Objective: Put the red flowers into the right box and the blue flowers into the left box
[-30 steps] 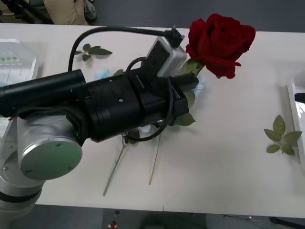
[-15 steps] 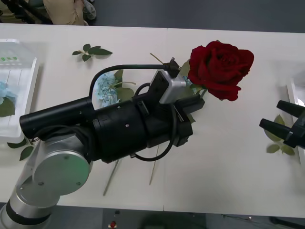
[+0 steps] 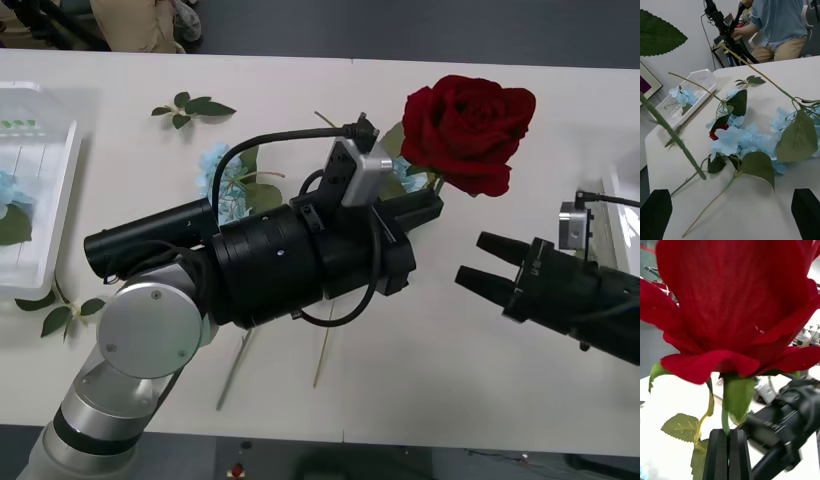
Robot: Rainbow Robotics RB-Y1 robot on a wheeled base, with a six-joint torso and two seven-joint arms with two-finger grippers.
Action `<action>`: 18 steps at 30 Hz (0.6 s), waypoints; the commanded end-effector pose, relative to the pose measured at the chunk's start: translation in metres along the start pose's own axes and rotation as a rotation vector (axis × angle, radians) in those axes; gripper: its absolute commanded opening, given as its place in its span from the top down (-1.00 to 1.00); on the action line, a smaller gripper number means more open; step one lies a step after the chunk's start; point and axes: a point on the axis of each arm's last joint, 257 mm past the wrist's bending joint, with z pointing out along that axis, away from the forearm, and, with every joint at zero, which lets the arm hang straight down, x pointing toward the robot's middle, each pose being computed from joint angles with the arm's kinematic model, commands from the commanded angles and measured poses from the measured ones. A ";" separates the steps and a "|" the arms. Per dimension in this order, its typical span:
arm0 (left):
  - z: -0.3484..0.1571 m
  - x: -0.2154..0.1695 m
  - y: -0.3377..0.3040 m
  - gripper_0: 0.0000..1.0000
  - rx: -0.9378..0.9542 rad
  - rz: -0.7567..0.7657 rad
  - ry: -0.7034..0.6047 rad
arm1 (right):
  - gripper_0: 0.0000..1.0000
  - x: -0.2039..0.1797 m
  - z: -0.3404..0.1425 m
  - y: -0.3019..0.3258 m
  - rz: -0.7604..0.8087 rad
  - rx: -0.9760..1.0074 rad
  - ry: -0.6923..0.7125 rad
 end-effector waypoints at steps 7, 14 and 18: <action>0.000 -0.017 -0.002 1.00 0.004 0.099 -0.038 | -0.88 -0.012 0.057 0.021 0.071 -0.135 -0.048; 0.000 -0.019 -0.002 1.00 0.003 0.100 -0.044 | -0.88 -0.015 0.090 0.055 0.041 -0.248 -0.017; 0.000 -0.019 -0.002 1.00 0.002 0.099 -0.047 | -0.88 -0.016 0.107 0.077 0.029 -0.313 -0.001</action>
